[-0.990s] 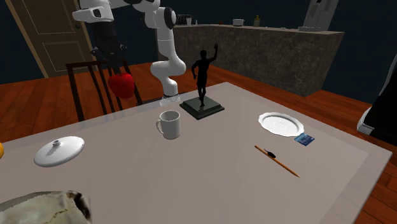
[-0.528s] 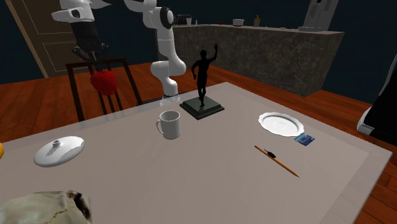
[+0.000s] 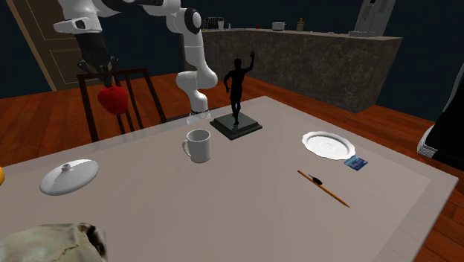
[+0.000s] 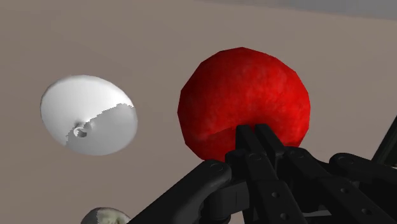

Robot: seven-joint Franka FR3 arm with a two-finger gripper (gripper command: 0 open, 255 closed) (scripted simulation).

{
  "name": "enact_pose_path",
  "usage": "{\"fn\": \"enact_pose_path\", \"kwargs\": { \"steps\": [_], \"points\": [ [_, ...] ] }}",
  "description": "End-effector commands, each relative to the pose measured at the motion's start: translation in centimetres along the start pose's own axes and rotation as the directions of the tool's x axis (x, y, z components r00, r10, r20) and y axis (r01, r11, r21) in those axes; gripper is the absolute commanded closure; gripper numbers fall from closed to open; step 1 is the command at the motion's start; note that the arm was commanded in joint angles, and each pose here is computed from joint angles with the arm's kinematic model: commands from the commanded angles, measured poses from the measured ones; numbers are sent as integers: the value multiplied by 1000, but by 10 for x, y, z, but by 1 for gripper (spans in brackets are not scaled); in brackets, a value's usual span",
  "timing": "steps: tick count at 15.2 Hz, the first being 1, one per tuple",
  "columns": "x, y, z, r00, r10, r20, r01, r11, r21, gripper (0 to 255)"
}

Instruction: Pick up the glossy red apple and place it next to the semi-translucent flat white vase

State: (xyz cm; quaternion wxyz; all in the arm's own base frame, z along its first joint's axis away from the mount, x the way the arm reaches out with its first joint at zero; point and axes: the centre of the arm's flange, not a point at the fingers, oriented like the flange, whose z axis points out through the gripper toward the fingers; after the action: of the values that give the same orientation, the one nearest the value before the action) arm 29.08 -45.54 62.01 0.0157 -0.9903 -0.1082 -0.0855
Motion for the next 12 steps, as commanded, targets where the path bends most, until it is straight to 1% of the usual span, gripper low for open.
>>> {"fn": "enact_pose_path", "kwargs": {
  "steps": [1, 12],
  "points": [
    [-3, 0, 9, 1000, 0, 0, 0, 1000, 0, 255],
    [-13, 1, 66, 1000, 0, 0, 0, 1000, 0, 255]
  ]
}}
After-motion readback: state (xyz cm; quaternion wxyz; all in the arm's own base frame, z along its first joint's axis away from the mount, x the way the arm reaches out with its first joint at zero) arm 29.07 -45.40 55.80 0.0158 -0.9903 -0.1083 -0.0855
